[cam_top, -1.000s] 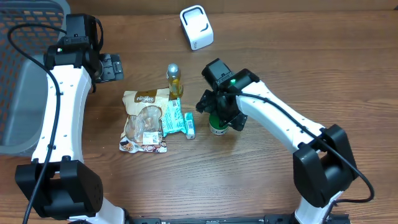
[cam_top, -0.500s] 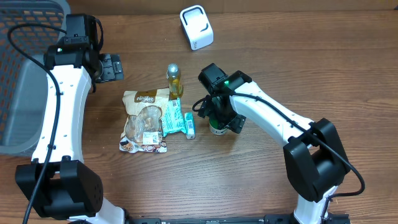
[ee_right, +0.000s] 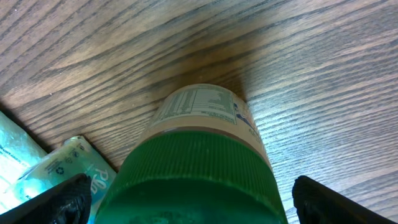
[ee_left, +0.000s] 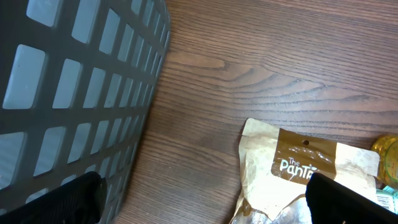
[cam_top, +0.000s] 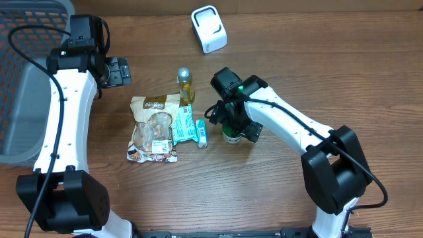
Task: Scan the item barcode
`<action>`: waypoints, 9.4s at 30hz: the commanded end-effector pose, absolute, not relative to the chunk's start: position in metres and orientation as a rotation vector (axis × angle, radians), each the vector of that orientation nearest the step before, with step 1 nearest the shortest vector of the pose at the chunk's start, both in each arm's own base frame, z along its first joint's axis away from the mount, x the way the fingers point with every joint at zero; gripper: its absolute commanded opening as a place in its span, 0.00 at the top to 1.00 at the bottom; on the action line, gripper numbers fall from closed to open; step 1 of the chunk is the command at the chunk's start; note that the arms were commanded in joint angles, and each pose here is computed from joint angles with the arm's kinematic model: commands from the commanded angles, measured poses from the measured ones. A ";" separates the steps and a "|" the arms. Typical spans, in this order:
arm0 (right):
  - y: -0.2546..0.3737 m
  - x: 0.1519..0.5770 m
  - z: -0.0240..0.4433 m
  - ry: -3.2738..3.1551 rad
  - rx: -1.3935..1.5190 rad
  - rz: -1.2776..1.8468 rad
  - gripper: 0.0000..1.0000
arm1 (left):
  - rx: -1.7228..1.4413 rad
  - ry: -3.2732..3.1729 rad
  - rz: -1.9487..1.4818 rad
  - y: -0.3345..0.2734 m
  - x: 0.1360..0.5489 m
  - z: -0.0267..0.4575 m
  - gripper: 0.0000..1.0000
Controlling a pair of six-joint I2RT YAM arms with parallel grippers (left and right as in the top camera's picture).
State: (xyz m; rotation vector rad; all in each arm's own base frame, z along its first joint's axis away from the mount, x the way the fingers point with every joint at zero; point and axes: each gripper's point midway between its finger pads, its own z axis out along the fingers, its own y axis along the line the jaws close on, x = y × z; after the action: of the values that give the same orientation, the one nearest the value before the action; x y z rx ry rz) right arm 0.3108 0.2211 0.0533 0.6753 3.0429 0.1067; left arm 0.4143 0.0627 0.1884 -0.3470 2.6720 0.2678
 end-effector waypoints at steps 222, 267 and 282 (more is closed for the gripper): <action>0.206 0.343 0.110 2.981 0.147 0.133 0.00 | -0.341 2.639 0.269 0.067 0.417 0.201 0.00; 0.231 0.306 0.060 3.148 0.209 0.109 0.00 | -0.341 2.639 0.269 0.067 0.417 0.201 0.01; 0.225 0.299 0.045 3.201 0.217 0.042 0.00 | -0.341 2.639 0.269 0.067 0.417 0.201 0.01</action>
State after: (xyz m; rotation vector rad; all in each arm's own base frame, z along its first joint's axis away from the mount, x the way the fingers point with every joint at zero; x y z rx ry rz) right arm 0.3005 0.2290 0.0478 0.2019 3.1912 0.0600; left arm 0.4143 0.0627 0.1884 -0.3470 2.6720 0.2678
